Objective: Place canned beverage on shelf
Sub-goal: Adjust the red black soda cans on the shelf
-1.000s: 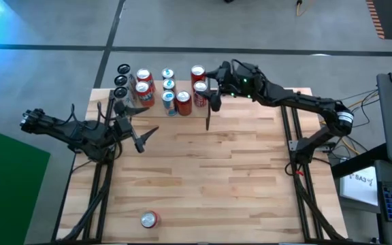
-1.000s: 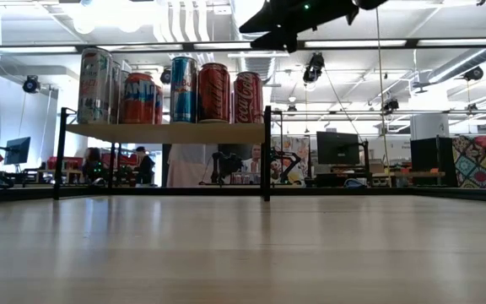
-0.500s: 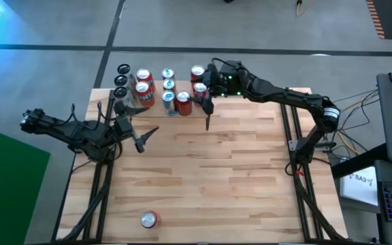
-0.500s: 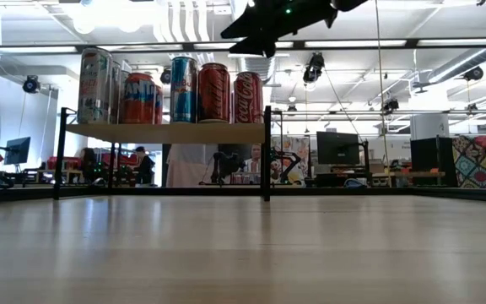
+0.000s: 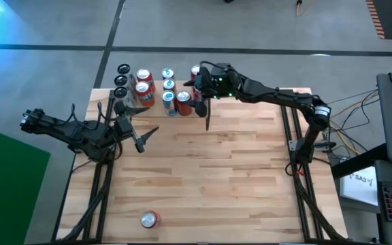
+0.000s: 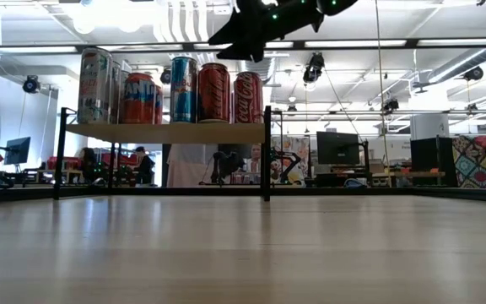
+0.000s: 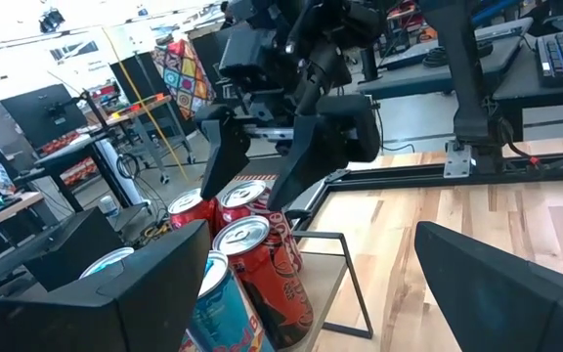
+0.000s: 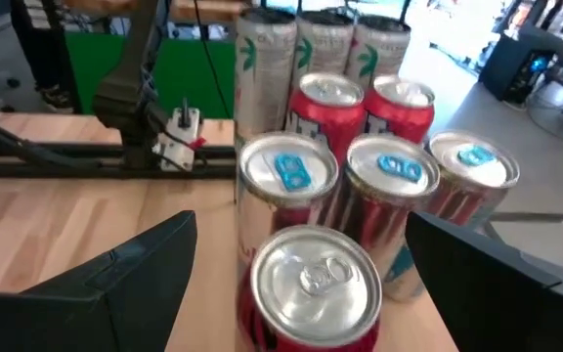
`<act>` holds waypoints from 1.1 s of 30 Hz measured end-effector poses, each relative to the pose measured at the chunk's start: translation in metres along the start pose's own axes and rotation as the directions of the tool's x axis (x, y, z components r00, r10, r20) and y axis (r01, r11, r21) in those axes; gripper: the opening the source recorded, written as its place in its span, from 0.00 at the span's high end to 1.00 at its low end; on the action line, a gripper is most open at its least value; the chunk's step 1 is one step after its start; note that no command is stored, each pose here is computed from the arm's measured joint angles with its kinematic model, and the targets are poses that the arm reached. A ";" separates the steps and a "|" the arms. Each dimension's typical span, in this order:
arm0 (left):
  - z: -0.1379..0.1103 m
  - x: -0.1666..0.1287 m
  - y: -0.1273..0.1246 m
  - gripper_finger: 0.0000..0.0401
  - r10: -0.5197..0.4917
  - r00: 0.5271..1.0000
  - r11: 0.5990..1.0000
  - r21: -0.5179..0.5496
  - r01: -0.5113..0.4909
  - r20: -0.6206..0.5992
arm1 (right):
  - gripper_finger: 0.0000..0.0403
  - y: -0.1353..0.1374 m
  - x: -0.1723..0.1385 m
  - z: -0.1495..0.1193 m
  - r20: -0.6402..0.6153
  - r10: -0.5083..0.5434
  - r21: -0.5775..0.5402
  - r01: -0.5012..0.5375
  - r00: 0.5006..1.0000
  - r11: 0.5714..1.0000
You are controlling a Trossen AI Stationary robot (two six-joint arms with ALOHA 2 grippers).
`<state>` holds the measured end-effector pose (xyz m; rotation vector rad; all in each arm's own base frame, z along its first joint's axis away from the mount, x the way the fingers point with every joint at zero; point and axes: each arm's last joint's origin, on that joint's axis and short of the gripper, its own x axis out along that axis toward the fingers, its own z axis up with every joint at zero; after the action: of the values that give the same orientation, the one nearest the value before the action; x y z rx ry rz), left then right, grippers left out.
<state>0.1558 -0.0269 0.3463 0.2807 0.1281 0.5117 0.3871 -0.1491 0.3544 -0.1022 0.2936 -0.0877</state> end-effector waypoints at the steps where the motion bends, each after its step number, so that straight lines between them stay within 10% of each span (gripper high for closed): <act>1: 0.000 0.000 0.000 0.14 0.000 1.000 1.000 0.000 0.000 0.000 | 0.11 0.000 0.002 -0.001 -0.011 -0.002 0.001 0.002 1.000 1.000; 33: 0.000 0.000 0.000 0.14 0.000 1.000 1.000 0.000 0.000 0.001 | 0.11 0.001 0.025 -0.018 -0.115 -0.059 -0.015 0.057 0.992 0.998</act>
<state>0.1558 -0.0269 0.3464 0.2805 0.1273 0.5117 0.4054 -0.1522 0.3303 -0.1177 0.4069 -0.1500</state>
